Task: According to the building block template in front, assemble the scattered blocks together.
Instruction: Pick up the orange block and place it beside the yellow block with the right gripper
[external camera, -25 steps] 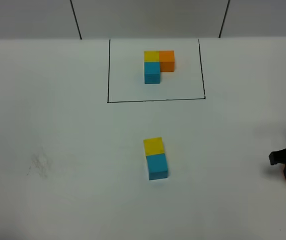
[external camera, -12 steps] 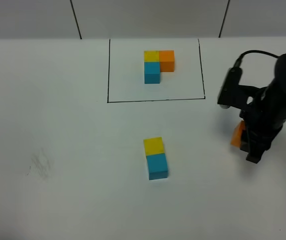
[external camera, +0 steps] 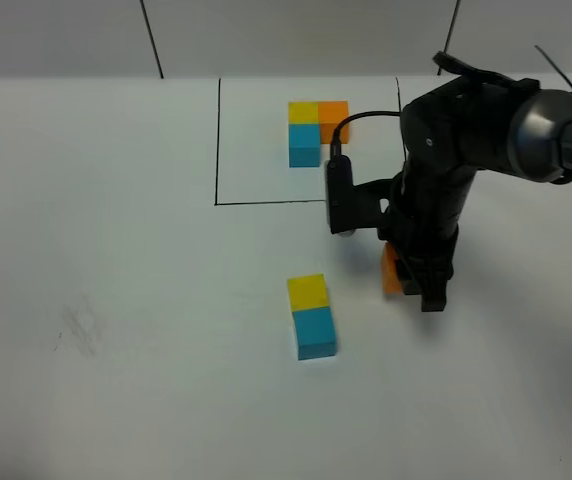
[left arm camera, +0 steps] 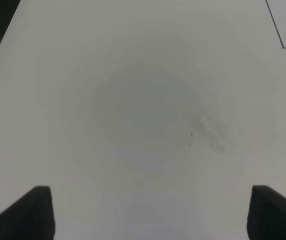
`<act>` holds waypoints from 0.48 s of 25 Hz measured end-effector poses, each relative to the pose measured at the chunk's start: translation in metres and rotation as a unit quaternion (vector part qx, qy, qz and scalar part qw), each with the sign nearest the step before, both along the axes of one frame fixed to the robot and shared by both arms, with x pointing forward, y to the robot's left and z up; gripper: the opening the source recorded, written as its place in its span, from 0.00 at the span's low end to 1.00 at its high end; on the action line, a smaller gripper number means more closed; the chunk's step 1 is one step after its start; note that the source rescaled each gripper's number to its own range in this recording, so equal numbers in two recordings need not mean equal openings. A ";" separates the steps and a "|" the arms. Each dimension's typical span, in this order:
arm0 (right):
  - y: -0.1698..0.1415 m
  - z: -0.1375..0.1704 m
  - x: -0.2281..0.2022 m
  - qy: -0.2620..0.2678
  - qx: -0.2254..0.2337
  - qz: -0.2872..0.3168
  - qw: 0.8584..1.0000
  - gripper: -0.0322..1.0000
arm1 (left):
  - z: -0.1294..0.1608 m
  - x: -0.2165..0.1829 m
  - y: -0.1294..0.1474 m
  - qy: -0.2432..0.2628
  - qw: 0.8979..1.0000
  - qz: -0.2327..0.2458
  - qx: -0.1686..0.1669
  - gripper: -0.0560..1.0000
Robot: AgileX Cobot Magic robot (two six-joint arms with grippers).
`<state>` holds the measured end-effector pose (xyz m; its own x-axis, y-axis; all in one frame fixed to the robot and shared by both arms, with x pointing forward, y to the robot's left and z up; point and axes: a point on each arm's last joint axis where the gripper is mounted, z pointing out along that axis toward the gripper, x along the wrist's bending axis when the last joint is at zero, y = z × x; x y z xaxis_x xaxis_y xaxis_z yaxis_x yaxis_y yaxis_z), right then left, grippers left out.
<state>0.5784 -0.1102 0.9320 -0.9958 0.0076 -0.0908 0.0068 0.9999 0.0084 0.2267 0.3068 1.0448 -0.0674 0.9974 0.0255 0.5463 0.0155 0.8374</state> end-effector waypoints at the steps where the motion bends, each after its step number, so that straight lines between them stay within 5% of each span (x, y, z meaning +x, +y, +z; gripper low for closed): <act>1: 0.006 0.001 0.001 -0.005 -0.002 0.012 1.000 0.27 | 0.000 0.000 0.000 0.000 1.000 0.000 0.000 0.67; 12: 0.035 -0.003 -0.003 -0.008 -0.004 0.053 0.999 0.27 | 0.000 0.000 0.000 0.000 1.000 0.000 0.000 0.67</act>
